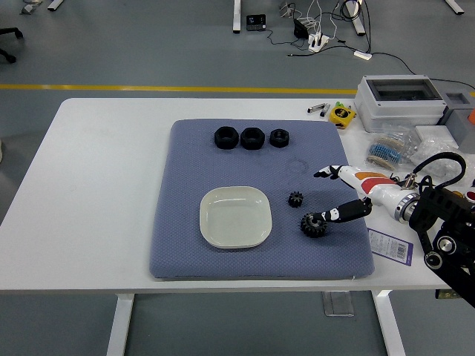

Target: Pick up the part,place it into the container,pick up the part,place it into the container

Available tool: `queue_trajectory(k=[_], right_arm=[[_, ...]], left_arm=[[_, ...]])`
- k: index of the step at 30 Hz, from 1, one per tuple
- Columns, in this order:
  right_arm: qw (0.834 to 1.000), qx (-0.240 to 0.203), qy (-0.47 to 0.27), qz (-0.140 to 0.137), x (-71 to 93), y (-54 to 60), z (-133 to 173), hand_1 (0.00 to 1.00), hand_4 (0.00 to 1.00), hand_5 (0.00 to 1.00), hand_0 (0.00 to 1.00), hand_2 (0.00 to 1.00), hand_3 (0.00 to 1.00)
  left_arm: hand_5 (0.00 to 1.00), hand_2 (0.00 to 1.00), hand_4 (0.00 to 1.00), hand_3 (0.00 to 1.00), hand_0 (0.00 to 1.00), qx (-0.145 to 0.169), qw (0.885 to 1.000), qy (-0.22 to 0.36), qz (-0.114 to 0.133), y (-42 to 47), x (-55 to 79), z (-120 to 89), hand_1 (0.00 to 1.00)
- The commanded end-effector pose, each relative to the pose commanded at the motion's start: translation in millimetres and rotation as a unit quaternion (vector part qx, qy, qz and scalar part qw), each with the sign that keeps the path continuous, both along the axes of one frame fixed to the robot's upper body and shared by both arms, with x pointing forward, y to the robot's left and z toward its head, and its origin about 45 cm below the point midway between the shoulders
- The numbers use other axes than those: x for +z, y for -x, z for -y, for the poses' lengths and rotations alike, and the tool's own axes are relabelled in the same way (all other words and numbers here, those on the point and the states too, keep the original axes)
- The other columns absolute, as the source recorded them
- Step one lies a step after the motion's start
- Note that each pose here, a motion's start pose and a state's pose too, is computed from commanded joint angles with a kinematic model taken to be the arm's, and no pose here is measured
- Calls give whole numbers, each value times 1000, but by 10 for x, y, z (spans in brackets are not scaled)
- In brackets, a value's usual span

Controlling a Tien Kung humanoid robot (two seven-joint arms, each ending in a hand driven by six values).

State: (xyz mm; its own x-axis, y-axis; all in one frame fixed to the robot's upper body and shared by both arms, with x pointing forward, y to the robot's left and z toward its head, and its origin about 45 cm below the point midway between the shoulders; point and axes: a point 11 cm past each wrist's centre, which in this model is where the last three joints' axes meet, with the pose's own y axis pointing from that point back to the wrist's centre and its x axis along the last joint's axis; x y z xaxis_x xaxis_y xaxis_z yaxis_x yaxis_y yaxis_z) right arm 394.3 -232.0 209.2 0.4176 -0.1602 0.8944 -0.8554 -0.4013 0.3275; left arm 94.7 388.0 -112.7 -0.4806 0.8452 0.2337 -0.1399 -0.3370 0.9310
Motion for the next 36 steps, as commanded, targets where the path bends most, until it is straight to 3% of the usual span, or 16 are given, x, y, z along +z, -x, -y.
queue_trajectory(k=[16,36], right_arm=[[999,34,31,-25,-174,117,-147,746,998,384,771,770,769],[997,53,63,-11,-292,49,-257,676,998,313,662,712,694]], left_arm=[[703,642,619,568,712,0,1000,1,0,3,-3,8,618],[703,641,619,567,714,1,1000,1,0,0,-3,11,617]])
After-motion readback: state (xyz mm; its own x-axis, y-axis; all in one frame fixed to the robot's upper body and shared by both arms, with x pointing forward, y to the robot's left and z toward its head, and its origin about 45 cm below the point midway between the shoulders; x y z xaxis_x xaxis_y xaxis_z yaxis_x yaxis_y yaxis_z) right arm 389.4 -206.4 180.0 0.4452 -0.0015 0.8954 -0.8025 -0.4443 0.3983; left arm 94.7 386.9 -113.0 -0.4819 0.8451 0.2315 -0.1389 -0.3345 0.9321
